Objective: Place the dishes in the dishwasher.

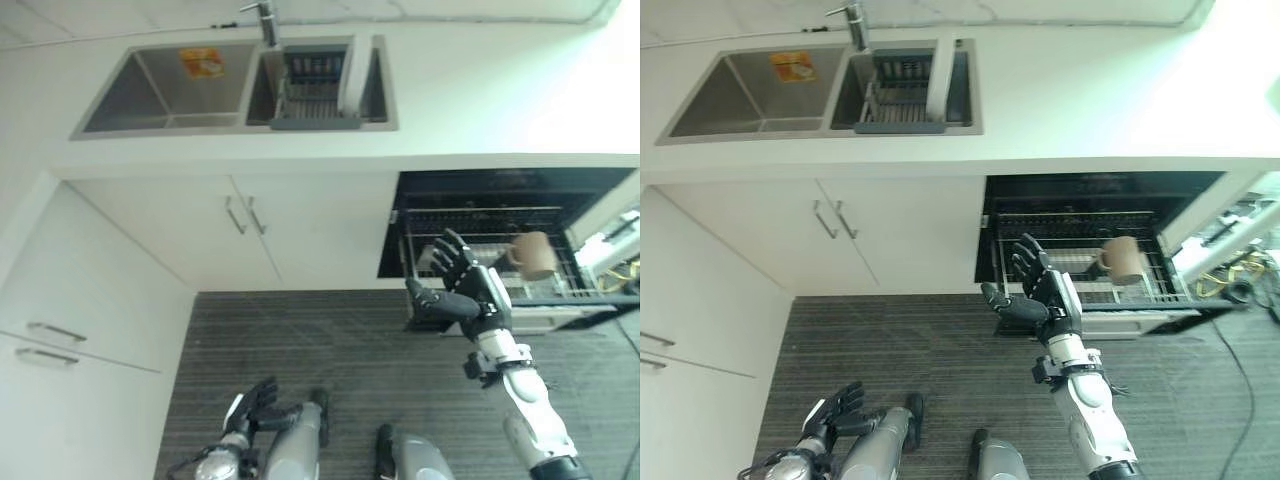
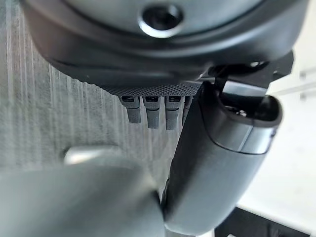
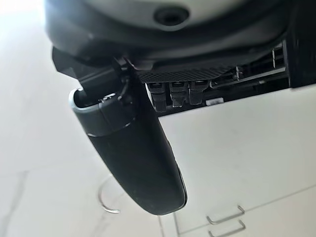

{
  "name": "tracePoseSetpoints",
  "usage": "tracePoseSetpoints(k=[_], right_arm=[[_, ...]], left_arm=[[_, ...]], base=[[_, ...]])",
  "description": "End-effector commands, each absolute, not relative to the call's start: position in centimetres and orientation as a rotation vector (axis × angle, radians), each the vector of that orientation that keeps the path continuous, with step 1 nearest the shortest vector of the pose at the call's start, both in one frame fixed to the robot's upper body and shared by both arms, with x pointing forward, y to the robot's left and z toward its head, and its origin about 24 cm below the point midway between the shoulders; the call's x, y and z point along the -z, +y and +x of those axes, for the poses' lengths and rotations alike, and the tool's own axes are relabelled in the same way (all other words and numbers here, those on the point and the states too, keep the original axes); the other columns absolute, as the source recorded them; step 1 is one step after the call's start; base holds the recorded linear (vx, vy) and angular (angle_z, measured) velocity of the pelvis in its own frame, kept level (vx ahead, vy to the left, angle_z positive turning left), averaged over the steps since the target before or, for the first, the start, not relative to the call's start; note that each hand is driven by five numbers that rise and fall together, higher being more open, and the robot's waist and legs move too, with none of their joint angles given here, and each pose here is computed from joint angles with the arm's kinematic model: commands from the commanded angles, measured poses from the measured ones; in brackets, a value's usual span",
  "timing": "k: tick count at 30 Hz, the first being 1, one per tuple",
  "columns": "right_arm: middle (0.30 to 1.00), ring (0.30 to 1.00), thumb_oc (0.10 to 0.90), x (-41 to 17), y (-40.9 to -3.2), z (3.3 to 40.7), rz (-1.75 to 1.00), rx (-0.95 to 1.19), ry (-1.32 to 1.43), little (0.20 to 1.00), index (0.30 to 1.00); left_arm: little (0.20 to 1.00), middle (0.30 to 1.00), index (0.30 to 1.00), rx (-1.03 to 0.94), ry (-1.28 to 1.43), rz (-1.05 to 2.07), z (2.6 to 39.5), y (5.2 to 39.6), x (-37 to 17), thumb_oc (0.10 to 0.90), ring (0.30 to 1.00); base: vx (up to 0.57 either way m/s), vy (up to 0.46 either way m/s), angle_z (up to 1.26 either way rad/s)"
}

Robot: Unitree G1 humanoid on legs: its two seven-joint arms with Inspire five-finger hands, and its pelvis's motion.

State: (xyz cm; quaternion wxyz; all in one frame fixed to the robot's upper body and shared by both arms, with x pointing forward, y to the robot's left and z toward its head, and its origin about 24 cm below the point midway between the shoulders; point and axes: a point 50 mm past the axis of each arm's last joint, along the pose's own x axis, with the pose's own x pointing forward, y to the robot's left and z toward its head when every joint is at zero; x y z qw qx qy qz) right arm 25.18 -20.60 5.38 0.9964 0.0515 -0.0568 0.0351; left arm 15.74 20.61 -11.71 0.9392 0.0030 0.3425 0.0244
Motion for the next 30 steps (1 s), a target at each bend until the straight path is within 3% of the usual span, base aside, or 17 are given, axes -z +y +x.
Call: tracePoseSetpoints(k=[1,7,12,19,30], right_arm=[[0.900,0.900,0.800,-12.1,-20.5,26.1,0.034,-0.133,-0.448,0.900,0.900],[0.900,0.900,0.800,-11.7,-20.7,26.2,0.105,-0.081,-0.442,0.900,0.900],[0.900,0.900,0.800,-11.5,-18.5,26.1,0.122,-0.135,-0.454,0.900,0.900],[0.900,0.900,0.800,-12.4,-18.4,26.7,0.111,-0.178,-0.497,0.900,0.900],[0.900,0.900,0.800,-14.3,-20.2,25.7,0.077,-0.026,-0.620,0.900,0.900]], left_arm=[[0.900,0.900,0.900,0.005,0.676,0.046,14.7,21.1,11.5,0.800,0.900],[0.900,0.900,0.900,0.045,0.696,0.130,15.6,21.6,11.5,0.800,0.900],[0.900,0.900,0.900,0.011,0.701,0.175,16.4,22.3,11.1,0.800,0.900],[0.900,0.900,0.900,-0.055,0.662,0.149,16.9,23.5,10.3,0.800,0.900],[0.900,0.900,0.900,-0.013,0.722,0.155,14.8,21.4,11.8,0.800,0.900]], base=[[0.31,0.380,-0.38],[0.22,0.241,-0.32],[0.14,0.196,-0.05],[0.03,-0.110,-0.38],[0.08,-0.085,0.08]])
